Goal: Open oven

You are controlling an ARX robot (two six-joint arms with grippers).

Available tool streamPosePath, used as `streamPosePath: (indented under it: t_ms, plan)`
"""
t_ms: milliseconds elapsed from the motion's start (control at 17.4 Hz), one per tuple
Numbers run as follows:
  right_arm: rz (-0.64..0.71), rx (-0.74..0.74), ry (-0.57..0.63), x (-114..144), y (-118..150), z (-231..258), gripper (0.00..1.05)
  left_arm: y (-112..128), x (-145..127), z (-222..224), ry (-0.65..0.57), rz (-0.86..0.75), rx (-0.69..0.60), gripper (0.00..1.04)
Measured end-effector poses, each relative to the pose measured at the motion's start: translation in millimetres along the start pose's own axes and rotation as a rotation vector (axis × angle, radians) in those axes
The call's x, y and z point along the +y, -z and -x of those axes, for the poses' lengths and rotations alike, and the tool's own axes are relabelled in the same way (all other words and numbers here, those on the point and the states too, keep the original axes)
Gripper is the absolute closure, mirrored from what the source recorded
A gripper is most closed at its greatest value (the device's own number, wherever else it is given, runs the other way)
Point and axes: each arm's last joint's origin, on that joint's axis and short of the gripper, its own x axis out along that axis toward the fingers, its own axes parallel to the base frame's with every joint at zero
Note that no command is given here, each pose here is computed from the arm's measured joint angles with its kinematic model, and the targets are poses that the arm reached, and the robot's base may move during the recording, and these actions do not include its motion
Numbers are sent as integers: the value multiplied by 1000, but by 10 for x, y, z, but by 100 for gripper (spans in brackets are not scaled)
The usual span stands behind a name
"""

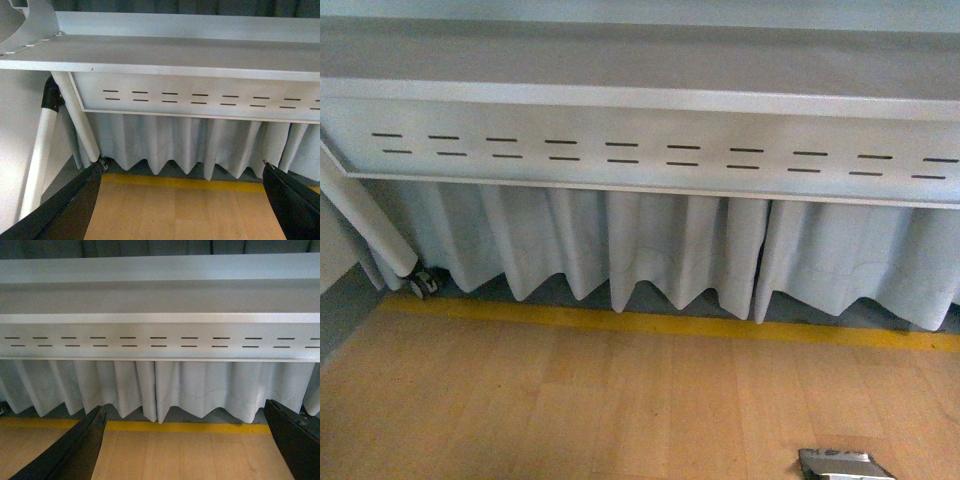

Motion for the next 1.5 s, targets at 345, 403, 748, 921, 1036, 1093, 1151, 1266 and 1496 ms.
streamPosePath:
  t_ms: [345,403,748,921,1036,1093,1151,1266,1496]
  plan:
    - [0,0,0,0,0,0,6,0,0,0,0,0,0,7]
    - [0,0,0,0,0,0,6,0,0,0,0,0,0,7]
    - [0,0,0,0,0,0,6,0,0,0,0,0,0,7]
    - [0,0,0,0,0,0,6,0,0,0,0,0,0,7]
    - [0,0,0,0,0,0,6,0,0,0,0,0,0,7]
    - [0,0,0,0,0,0,6,0,0,0,0,0,0,7]
    - [0,0,0,0,0,0,6,0,0,0,0,0,0,7]
    - [0,0,0,0,0,0,6,0,0,0,0,0,0,7]
    - [0,0,0,0,0,0,6,0,0,0,0,0,0,7]
